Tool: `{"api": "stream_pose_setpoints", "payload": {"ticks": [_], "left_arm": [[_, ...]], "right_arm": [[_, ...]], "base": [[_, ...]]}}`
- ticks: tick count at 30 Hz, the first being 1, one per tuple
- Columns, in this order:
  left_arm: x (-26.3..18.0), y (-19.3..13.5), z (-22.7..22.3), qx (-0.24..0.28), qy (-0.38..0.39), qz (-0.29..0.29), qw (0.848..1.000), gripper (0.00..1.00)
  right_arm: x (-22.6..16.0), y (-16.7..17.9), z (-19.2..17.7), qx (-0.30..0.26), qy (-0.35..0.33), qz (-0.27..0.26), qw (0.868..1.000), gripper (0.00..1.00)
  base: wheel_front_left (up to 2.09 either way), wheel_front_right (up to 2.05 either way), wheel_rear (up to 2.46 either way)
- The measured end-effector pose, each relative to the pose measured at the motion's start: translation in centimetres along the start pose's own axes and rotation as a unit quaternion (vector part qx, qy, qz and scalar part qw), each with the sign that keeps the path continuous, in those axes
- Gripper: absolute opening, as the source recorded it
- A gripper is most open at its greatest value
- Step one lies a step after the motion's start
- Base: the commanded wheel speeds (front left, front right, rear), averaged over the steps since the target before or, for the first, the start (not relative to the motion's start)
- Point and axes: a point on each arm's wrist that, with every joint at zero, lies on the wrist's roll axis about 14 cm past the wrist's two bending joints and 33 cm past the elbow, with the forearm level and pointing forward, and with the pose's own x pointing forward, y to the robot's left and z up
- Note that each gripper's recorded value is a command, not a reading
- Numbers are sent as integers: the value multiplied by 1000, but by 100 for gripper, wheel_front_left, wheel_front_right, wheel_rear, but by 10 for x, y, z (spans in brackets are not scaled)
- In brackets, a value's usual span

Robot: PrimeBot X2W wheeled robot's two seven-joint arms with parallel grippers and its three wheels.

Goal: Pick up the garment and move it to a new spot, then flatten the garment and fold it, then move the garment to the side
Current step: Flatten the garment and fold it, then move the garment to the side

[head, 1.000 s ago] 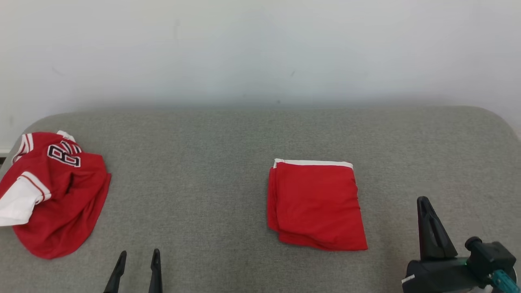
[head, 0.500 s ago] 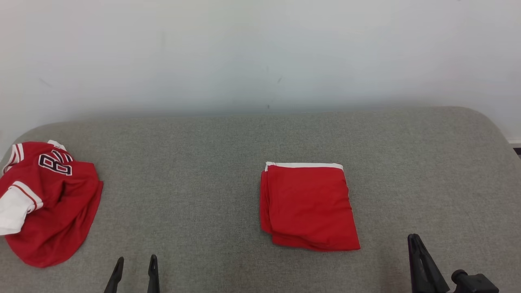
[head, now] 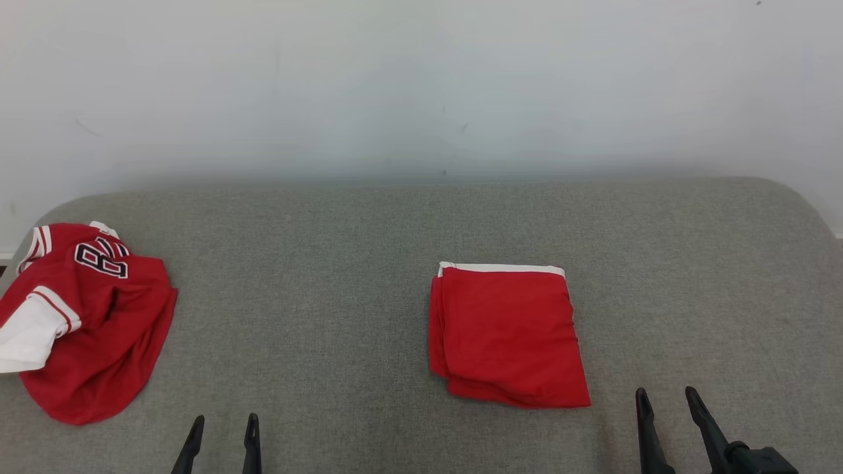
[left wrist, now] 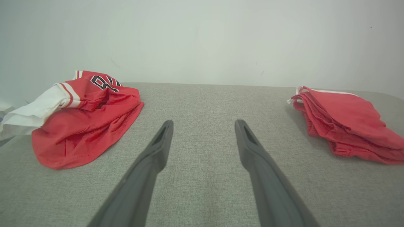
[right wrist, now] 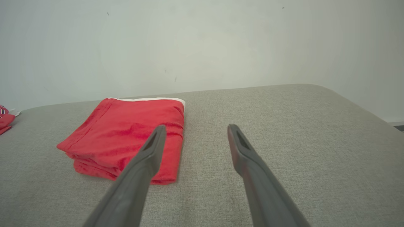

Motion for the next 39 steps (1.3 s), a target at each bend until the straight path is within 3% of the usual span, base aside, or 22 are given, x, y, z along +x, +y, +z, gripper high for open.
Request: {"api": "stream_pose_setpoints", "payload": {"ticks": [8, 39], "left_arm": [[-1, 5, 2, 25, -1, 9, 1000, 100], [-10, 15, 1, 22, -1, 26, 999, 100]], "right_arm": [[0, 1, -5, 2, 8, 0, 1000, 100], [2, 7, -10, 0, 16, 9, 1000, 100]], "base": [[0, 0, 0], [0, 0, 0]]}}
